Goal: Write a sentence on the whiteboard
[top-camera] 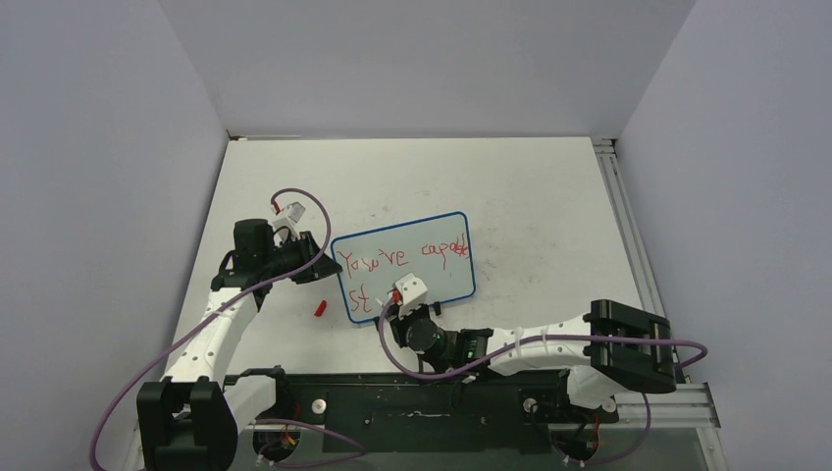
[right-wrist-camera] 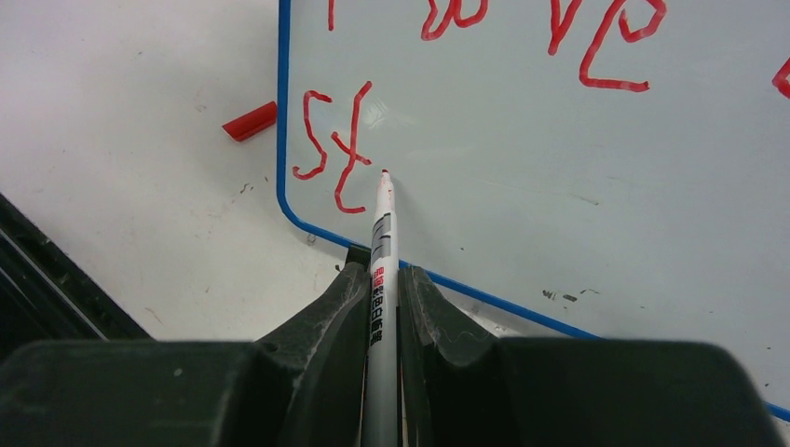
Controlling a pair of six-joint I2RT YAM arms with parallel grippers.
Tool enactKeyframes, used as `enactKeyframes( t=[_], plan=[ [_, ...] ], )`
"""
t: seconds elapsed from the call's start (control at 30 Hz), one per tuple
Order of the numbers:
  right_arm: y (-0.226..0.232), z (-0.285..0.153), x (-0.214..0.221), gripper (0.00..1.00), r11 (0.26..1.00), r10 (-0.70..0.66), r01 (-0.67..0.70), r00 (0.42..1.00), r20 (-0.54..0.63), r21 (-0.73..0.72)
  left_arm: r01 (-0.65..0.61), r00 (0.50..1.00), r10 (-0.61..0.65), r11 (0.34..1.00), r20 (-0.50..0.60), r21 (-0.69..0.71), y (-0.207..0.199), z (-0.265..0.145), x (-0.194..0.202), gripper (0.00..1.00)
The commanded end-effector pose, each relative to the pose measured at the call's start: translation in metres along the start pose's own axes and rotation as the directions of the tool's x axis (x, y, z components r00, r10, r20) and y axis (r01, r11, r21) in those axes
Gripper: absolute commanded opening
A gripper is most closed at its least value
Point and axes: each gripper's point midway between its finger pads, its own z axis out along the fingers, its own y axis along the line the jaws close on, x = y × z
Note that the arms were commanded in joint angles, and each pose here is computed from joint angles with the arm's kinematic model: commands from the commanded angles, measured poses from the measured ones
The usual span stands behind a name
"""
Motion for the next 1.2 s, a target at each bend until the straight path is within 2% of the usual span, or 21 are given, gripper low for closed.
enactKeyframes(
  t=[0.0,0.57,1.17],
  plan=[
    [0.005,0.008,-0.021,0.05,0.999,0.04,-0.039,0.997,0.064,-0.009,-0.055,0.997,0.053,0.998,0.054,0.027,-0.014,-0.006,-0.019,0.19],
    [-0.001,0.018,-0.016,0.05,0.999,0.034,-0.035,0.998,0.054,0.009,-0.053,0.997,0.052,0.998,0.054,0.025,-0.014,-0.006,-0.02,0.19],
    [-0.019,0.006,-0.003,0.05,0.996,0.052,-0.054,0.998,0.034,0.065,-0.053,0.997,0.052,0.998,0.055,0.025,-0.014,-0.006,-0.02,0.19]
  ],
)
